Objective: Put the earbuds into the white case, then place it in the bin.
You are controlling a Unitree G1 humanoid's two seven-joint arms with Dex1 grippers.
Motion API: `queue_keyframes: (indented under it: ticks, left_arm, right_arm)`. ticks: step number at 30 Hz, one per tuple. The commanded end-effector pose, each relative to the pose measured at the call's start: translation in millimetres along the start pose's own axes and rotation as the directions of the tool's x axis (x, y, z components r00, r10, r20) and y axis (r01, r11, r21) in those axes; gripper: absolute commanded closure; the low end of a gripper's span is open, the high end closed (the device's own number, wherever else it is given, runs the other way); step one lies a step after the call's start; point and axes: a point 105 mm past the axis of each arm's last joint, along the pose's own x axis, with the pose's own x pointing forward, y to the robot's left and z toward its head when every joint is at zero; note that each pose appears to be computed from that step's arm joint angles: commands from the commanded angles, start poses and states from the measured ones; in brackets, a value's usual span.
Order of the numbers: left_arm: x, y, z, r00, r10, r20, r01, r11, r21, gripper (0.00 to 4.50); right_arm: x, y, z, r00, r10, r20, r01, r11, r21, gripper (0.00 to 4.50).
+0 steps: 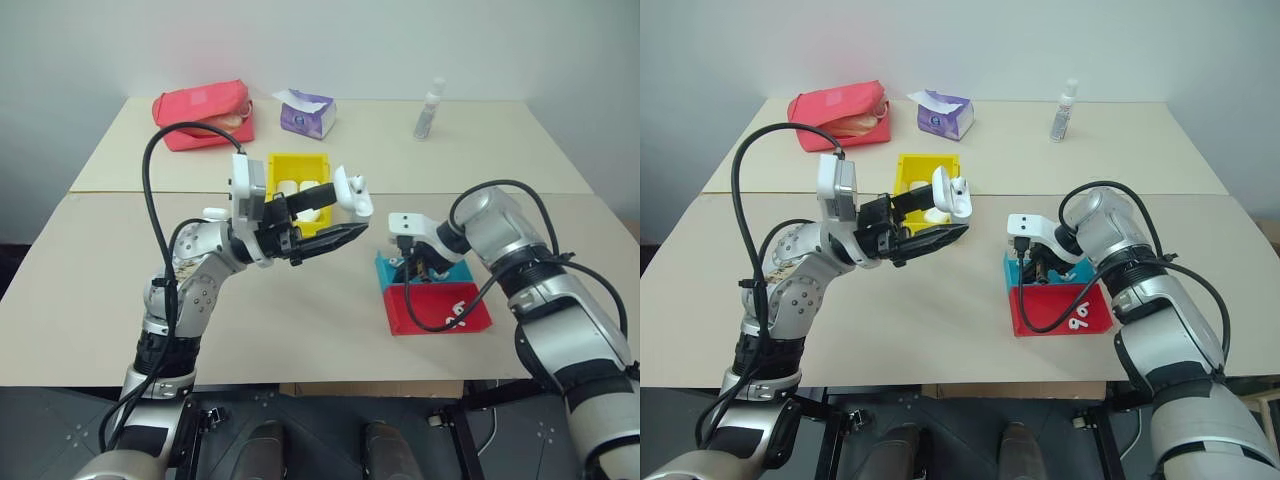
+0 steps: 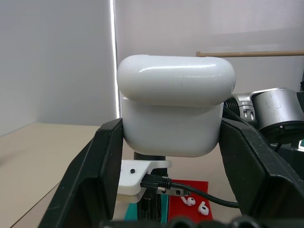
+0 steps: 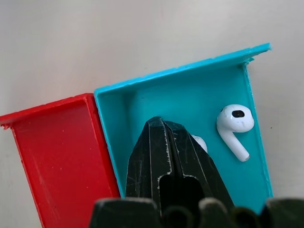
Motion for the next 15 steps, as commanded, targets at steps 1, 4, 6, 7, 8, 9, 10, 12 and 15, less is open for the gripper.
queue_keyframes:
  ticks: [1, 4, 6, 7, 8, 9, 10, 12, 15]
  left_arm:
    - [1, -5, 10, 1.000, -0.018, 0.025, 0.017, 0.999, 0.038, 1.73]
    - [1, -5, 10, 1.000, -0.017, 0.025, 0.016, 0.999, 0.038, 1.73]
    - [1, -5, 10, 1.000, -0.016, 0.025, 0.015, 0.999, 0.038, 1.73]
    - [1, -5, 10, 1.000, -0.015, 0.026, 0.015, 0.999, 0.038, 1.73]
    - [1, -5, 10, 1.000, -0.015, 0.026, 0.014, 0.999, 0.038, 1.73]
    - [1, -5, 10, 1.000, -0.014, 0.025, 0.013, 0.999, 0.038, 1.73]
    - [0, -5, 10, 1.000, -0.013, 0.025, 0.012, 0.999, 0.039, 1.73]
    - [0, -5, 10, 1.000, -0.011, 0.024, 0.010, 0.999, 0.039, 1.73]
    - [0, -6, 10, 1.000, -0.010, 0.024, 0.009, 0.999, 0.039, 1.73]
  right_arm:
    - [-8, 0, -2, 0.999, 0.016, -0.032, -0.018, 0.997, -0.069, 4.48]
    - [-8, -2, -6, 0.998, 0.014, -0.055, -0.019, 0.996, -0.089, 4.48]
    - [-8, -3, -8, 0.997, 0.005, -0.073, -0.012, 0.995, -0.101, 4.48]
    - [-8, -4, -10, 0.997, 0.003, -0.080, -0.012, 0.994, -0.111, 4.48]
    - [-9, -4, -11, 0.996, 0.007, -0.085, -0.017, 0.993, -0.115, 4.48]
    - [-9, -4, -12, 0.996, 0.008, -0.088, -0.019, 0.993, -0.117, 4.48]
    - [-9, -4, -13, 0.996, 0.007, -0.091, -0.018, 0.993, -0.119, 4.48]
    - [-9, -6, -15, 0.995, 0.000, -0.100, -0.012, 0.992, -0.123, 4.48]
    - [-10, -7, -17, 0.993, -0.009, -0.116, -0.006, 0.991, -0.135, 4.48]
